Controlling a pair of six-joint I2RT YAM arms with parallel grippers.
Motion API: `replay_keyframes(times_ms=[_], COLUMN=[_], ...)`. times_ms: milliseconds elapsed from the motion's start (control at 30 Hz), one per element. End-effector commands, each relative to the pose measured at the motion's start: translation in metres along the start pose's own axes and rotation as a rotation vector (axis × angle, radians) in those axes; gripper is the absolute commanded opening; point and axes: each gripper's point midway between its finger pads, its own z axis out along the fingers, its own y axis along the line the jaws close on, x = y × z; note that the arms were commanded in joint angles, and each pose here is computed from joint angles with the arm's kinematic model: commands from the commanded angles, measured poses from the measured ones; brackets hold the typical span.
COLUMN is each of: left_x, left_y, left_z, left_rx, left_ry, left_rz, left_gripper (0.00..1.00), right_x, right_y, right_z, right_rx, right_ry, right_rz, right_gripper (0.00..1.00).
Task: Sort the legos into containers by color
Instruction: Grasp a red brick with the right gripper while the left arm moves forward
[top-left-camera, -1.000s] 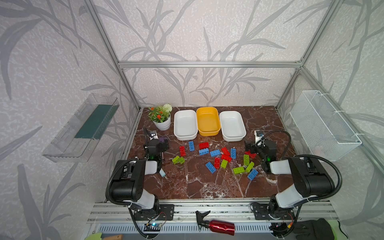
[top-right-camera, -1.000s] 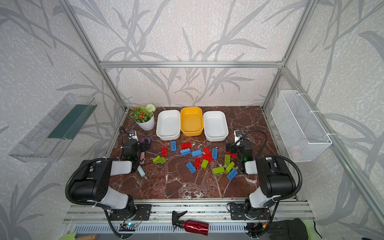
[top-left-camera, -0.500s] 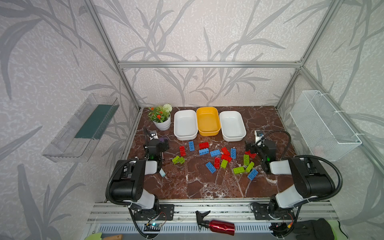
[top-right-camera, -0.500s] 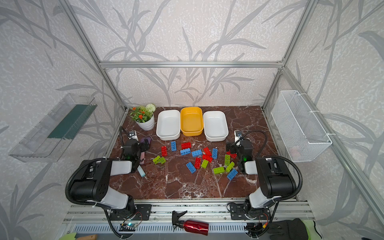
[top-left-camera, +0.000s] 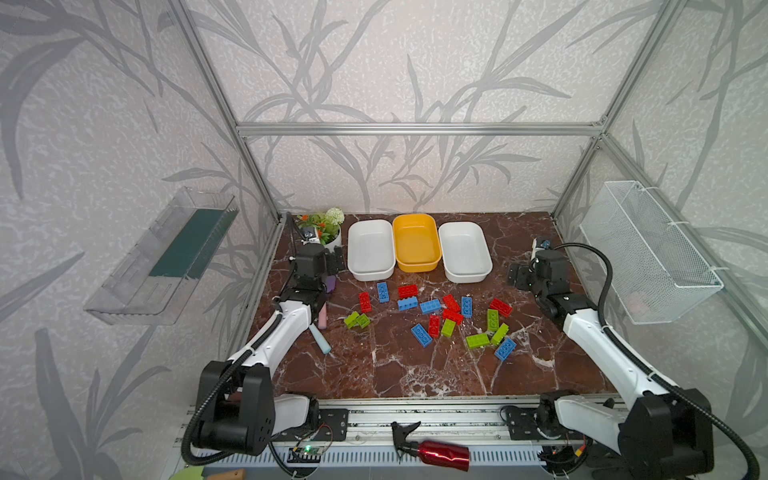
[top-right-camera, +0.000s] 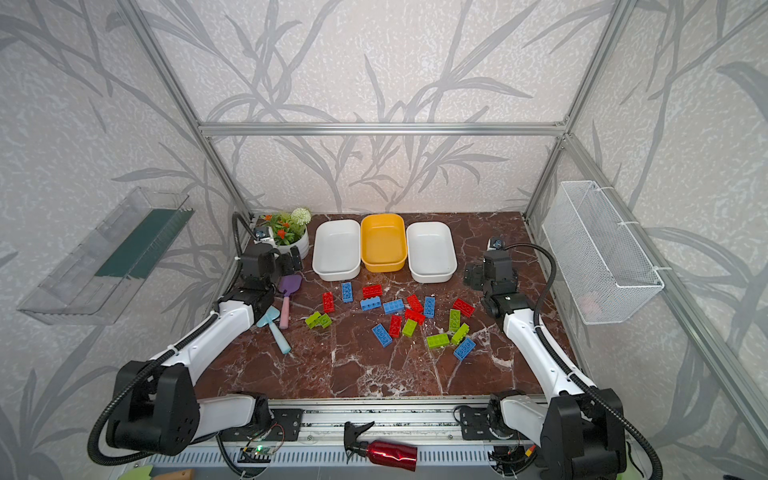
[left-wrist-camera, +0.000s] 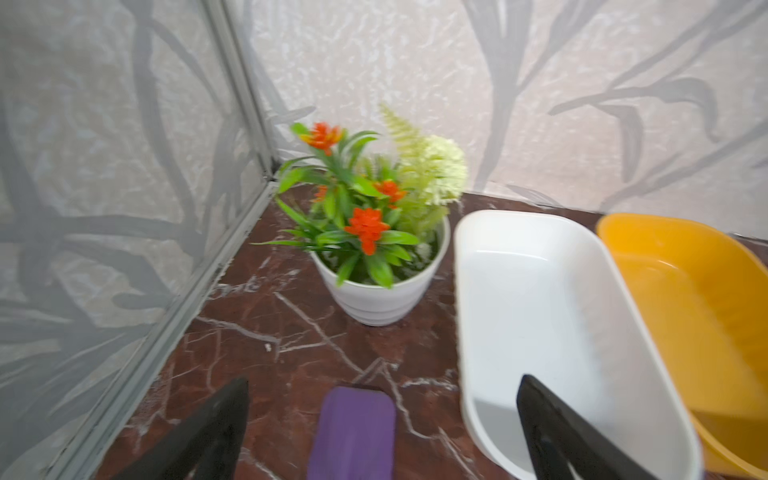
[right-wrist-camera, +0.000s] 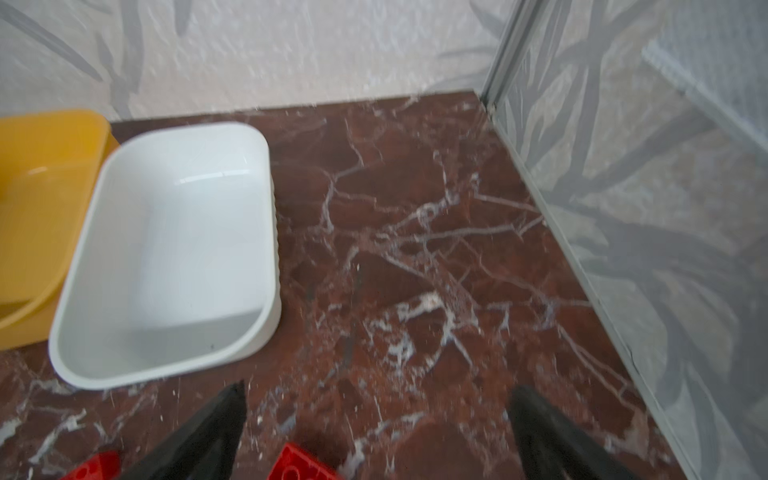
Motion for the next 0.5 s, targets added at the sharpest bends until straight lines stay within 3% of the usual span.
replay_keyframes(times_ms=[0, 233, 467], left_x=[0.022, 0.028, 0.060], left_y=[-0.055, -0.162, -0.233], left_z=[-0.025, -0.081, -0.125], left_rx=[0.131, 0.364, 0.500], left_ry=[0.091, 0.088, 0.133], left_rz=[0.037, 0.052, 0.232], left_gripper=[0.99, 0.99, 0.99], right_x=[0.061, 0.081, 0.106], right_y=[-0.023, -0.011, -0.005], right_z=[-0.014, -0.023, -0.022], right_rx=[0.115, 0.075, 0.048], right_ry=[0.259, 0.362, 0.446], right_rz=[0.057, 0.122, 0.145], right_gripper=[0.99, 0.99, 0.99])
